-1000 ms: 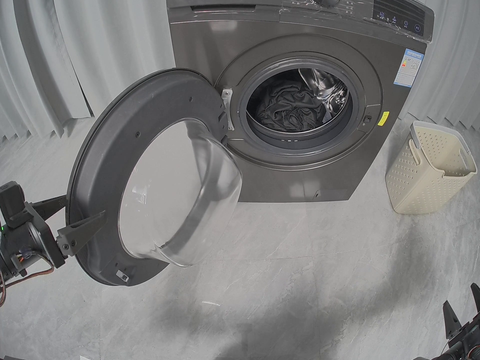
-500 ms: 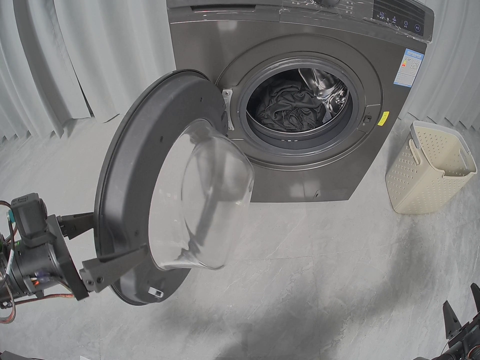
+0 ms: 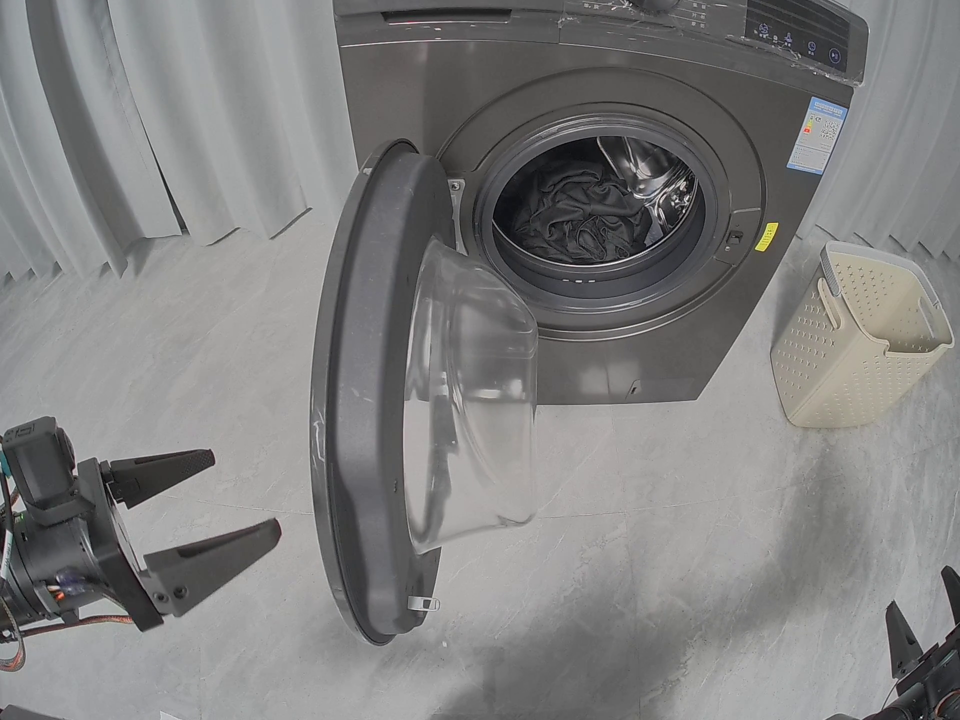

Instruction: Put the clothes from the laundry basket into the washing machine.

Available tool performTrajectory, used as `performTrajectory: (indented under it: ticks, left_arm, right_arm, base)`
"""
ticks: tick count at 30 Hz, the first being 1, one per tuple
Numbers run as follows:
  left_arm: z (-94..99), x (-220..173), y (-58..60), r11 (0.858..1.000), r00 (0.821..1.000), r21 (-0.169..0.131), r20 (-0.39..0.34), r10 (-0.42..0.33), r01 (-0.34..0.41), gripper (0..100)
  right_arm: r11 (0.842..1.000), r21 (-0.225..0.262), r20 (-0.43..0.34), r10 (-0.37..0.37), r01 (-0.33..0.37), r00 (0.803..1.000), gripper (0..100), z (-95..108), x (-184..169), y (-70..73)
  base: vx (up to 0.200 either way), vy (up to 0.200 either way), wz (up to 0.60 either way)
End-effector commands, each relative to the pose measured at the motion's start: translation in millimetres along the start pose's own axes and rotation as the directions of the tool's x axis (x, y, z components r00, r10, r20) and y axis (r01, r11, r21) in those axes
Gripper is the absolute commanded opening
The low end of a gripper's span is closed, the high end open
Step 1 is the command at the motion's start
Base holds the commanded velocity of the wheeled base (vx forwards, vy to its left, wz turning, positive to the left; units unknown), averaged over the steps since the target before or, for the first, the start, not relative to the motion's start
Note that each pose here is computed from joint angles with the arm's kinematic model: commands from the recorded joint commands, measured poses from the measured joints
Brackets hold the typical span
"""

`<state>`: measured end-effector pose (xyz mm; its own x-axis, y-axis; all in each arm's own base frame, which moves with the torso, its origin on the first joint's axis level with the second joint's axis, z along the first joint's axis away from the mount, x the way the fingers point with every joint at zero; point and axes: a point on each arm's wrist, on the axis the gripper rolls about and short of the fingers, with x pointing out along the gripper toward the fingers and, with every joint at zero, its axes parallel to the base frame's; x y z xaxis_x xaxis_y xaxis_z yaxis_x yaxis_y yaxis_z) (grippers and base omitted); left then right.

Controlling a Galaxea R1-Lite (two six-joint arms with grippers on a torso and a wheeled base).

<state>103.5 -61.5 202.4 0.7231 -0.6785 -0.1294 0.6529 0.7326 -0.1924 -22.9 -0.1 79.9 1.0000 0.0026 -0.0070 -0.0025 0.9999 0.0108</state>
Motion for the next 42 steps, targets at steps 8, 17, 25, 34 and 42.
performTrajectory:
  ticks: [8,17,25,34,42]
  left_arm:
    - [-6.5,28.3,25.8,0.993,0.988,0.005,-0.093,0.121,-0.121,100]
    - [0.0,72.7,19.7,0.998,0.998,0.027,-0.046,0.050,-0.049,100]
    - [2.9,118.5,7.8,0.999,1.000,0.047,0.003,0.022,-0.022,100]
    - [16.8,185.6,11.8,0.998,0.991,0.047,0.130,0.029,-0.036,100]
    - [28.7,237.1,17.5,0.996,0.976,0.044,0.207,0.062,-0.073,100]
  right_arm:
    - [1.000,0.000,-0.002,0.000,0.000,1.000,100,-4.4,0.1,-0.1]
    - [1.000,0.000,-0.001,0.001,-0.001,1.000,100,-4.3,0.1,-0.1]
    - [1.000,0.000,-0.002,0.000,0.000,1.000,100,-4.4,0.1,-0.1]
    - [1.000,0.000,-0.001,0.001,-0.001,1.000,100,-4.3,0.1,-0.1]
    - [1.000,0.000,-0.001,0.001,-0.001,1.000,100,-4.3,0.1,-0.1]
  base:
    - [0.000,0.000,0.00]
    - [0.000,0.000,0.00]
    - [0.000,0.000,0.00]
    - [0.000,0.000,0.00]
    - [0.000,0.000,0.00]
